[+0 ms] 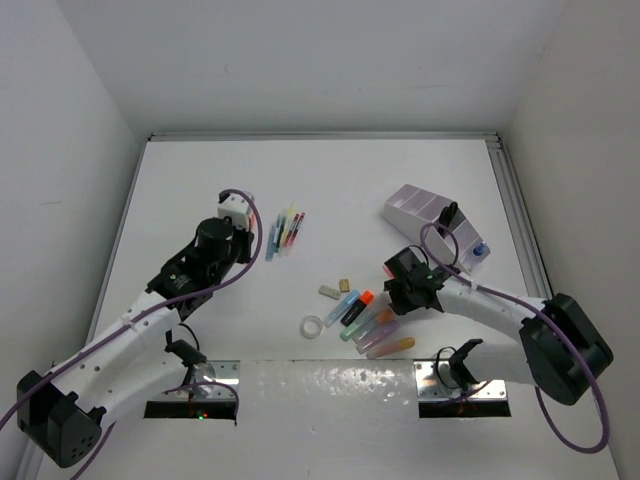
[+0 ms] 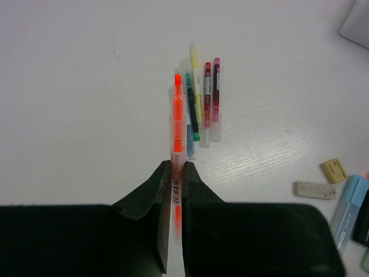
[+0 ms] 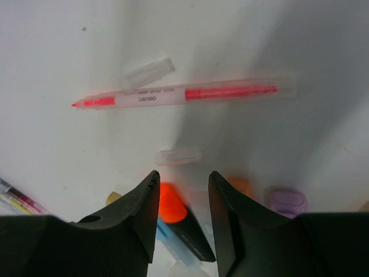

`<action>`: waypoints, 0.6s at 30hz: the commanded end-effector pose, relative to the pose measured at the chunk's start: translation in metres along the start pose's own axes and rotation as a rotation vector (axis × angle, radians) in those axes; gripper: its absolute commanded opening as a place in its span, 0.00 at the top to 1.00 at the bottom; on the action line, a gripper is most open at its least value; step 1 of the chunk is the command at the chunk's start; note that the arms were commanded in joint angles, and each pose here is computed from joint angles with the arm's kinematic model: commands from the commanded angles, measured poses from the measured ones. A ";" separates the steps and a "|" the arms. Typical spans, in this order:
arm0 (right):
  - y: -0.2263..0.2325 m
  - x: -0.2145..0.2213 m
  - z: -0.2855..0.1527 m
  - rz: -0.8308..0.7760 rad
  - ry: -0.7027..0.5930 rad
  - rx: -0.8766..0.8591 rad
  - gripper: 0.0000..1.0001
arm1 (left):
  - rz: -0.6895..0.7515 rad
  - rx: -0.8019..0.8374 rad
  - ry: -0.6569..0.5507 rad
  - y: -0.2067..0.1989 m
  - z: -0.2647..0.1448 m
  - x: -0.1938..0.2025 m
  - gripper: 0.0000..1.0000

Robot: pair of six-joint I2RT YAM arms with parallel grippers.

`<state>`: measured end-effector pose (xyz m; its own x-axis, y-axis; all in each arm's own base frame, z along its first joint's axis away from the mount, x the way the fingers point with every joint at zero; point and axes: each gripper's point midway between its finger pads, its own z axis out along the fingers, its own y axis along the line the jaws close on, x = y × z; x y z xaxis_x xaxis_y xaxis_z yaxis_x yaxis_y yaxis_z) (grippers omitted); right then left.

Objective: Sort the stationery into containers
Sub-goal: Close the pen cap on the pen.

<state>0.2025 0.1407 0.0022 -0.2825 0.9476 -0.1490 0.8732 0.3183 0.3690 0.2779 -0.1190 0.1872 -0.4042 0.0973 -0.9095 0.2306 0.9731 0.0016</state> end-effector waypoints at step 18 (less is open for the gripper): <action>0.021 -0.020 0.021 0.536 -0.081 -0.018 0.66 | -0.022 -0.028 -0.044 0.007 -0.003 -0.010 1.00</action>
<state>0.2139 0.1381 -0.0105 -0.2530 0.9520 -0.1723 0.8761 0.3010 0.3766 0.2775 -0.1166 0.1853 -0.4074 0.0996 -0.9078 0.2212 0.9752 0.0077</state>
